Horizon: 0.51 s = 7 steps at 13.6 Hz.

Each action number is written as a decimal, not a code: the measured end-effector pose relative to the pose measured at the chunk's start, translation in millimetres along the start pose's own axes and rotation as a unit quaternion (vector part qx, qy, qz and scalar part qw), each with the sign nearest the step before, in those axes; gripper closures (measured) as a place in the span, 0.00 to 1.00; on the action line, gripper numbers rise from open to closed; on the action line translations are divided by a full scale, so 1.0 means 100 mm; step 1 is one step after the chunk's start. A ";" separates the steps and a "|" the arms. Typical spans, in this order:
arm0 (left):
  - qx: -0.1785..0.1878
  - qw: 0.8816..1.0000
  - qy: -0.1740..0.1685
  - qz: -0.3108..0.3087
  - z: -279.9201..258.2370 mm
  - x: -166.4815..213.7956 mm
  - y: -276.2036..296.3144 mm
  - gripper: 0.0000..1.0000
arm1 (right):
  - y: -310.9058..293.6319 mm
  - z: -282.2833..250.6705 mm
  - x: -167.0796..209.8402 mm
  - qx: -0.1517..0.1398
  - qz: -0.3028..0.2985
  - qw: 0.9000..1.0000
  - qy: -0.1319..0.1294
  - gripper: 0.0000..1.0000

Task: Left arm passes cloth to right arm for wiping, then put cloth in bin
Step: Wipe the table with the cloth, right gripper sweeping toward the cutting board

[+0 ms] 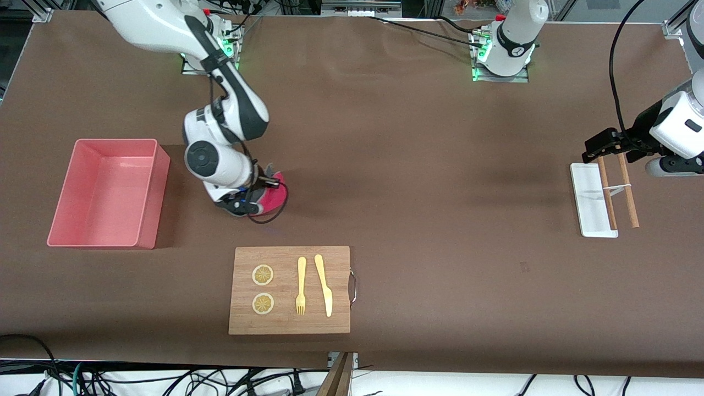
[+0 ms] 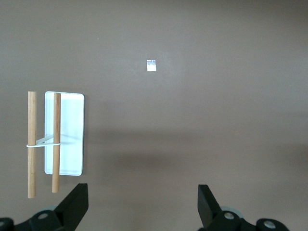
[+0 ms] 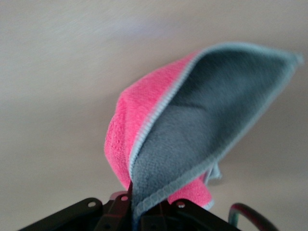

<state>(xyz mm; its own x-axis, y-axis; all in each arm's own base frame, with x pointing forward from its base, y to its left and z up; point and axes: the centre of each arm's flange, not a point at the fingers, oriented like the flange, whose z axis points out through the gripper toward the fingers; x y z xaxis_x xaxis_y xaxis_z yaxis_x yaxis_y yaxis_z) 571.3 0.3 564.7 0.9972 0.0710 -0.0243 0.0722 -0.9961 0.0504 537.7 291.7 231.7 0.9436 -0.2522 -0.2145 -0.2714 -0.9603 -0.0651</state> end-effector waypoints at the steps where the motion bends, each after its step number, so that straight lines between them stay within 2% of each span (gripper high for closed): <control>1: 0.000 1.000 0.001 0.000 -0.01 0.00 0.00 0.00 | -0.20 -0.02 -0.13 0.005 0.017 1.000 0.001 0.98; 5: 0.000 1.000 0.003 0.002 -0.03 0.01 0.02 0.00 | -0.92 -0.24 -0.57 0.039 0.061 0.997 0.007 0.98; 7: -0.001 1.000 0.011 0.004 -0.11 0.01 0.04 0.00 | -1.04 -0.34 -0.62 0.050 0.066 0.997 0.010 0.98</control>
<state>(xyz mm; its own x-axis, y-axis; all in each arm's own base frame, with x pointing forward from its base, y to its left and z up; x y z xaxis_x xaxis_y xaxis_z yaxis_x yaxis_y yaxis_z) 573.2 -3.3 576.1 0.9980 0.0635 -0.0013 0.0635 -0.9966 0.0526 514.2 402.8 284.7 0.9015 -0.3788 -0.2091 -0.4103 -0.9020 -0.1348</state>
